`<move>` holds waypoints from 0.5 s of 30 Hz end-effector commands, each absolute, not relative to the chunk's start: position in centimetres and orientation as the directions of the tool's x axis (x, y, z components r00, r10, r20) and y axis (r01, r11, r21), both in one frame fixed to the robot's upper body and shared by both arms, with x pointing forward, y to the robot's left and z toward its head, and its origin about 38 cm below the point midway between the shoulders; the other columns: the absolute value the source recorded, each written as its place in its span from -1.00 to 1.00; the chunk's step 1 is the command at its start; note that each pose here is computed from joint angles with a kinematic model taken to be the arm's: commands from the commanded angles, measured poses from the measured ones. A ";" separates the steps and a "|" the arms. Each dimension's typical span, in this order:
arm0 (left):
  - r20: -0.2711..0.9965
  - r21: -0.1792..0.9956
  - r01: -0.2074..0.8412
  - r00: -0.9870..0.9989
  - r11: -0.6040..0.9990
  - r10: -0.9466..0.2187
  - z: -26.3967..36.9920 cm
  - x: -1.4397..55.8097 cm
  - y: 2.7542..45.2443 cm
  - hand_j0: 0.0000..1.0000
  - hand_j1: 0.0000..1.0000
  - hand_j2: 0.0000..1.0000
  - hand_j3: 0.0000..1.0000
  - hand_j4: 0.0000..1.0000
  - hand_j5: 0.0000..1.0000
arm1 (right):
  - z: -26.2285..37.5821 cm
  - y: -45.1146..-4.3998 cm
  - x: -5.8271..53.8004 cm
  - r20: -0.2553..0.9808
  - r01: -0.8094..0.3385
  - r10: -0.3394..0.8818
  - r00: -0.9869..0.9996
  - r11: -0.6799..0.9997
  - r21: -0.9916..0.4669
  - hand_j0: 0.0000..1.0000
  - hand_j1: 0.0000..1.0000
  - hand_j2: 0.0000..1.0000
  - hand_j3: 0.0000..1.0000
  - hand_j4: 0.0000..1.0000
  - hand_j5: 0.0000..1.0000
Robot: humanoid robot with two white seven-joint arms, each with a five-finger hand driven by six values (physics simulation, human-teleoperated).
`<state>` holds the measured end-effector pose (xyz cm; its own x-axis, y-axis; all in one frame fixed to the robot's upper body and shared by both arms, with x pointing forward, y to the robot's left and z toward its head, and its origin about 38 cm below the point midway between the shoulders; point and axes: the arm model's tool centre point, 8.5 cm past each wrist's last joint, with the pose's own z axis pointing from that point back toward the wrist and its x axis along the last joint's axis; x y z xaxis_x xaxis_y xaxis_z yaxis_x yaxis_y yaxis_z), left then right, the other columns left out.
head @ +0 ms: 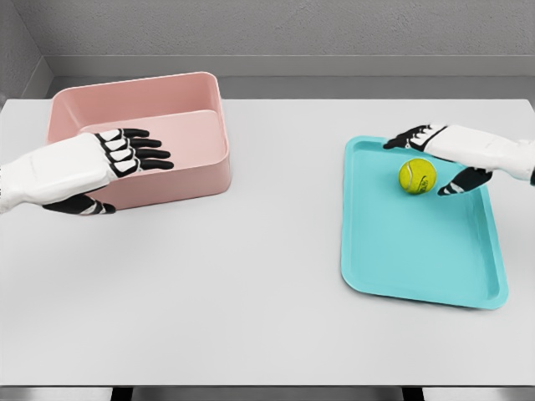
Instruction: Put the tennis from the blue tray into the pink basket with both arms
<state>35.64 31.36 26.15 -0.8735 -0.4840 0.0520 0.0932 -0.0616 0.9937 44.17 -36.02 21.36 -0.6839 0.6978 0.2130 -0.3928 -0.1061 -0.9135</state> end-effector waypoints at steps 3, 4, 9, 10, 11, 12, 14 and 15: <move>0.070 0.995 0.094 -0.881 -0.029 -0.469 26.0 35.8 30.5 1.00 1.00 1.00 1.00 1.00 1.00 | 19.7 -35.9 45.0 0.216 -0.432 0.713 -0.667 -0.133 -0.892 1.00 1.00 1.00 1.00 1.00 1.00; 0.071 0.995 0.096 -0.880 -0.029 -0.469 26.0 35.8 30.5 1.00 1.00 1.00 1.00 1.00 1.00 | 19.3 -35.8 45.3 0.217 -0.445 0.716 -0.663 -0.144 -0.884 1.00 1.00 1.00 1.00 1.00 1.00; 0.070 0.995 0.097 -0.880 -0.033 -0.470 25.9 35.8 30.6 1.00 1.00 1.00 1.00 1.00 1.00 | 18.6 -35.1 45.4 0.199 -0.455 0.711 -0.675 -0.188 -0.870 1.00 1.00 1.00 1.00 1.00 1.00; 0.071 0.995 0.098 -0.879 -0.034 -0.471 25.9 35.7 30.6 1.00 1.00 1.00 1.00 1.00 1.00 | 18.6 -35.1 45.4 0.201 -0.456 0.710 -0.675 -0.187 -0.870 1.00 1.00 1.00 1.00 1.00 1.00; 0.071 0.995 0.097 -0.879 -0.033 -0.471 25.9 35.7 30.6 1.00 1.00 1.00 1.00 1.00 1.00 | 18.6 -35.1 45.4 0.201 -0.456 0.710 -0.675 -0.187 -0.870 1.00 1.00 1.00 1.00 1.00 1.00; 0.070 0.995 0.097 -0.879 -0.034 -0.472 25.9 35.7 30.7 1.00 1.00 1.00 1.00 1.00 1.00 | 18.5 -35.1 45.4 0.200 -0.459 0.710 -0.675 -0.192 -0.868 1.00 1.00 1.00 1.00 1.00 1.00; 0.069 0.995 0.097 -0.878 -0.035 -0.473 25.9 35.7 30.7 1.00 1.00 1.00 1.00 1.00 1.00 | 18.3 -35.2 45.5 0.197 -0.467 0.722 -0.663 -0.193 -0.863 1.00 1.00 1.00 1.00 1.00 1.00; 0.069 0.995 0.097 -0.878 -0.035 -0.473 25.9 35.7 30.7 1.00 1.00 1.00 1.00 1.00 1.00 | 18.2 -35.1 45.5 0.198 -0.468 0.723 -0.662 -0.193 -0.862 1.00 1.00 1.00 1.00 1.00 1.00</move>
<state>35.69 30.66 25.75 -0.8793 -0.4715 0.0673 0.0978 -0.0405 0.9944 45.53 -35.11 18.46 -0.6697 0.7170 0.1933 -0.4598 -0.1959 -0.8662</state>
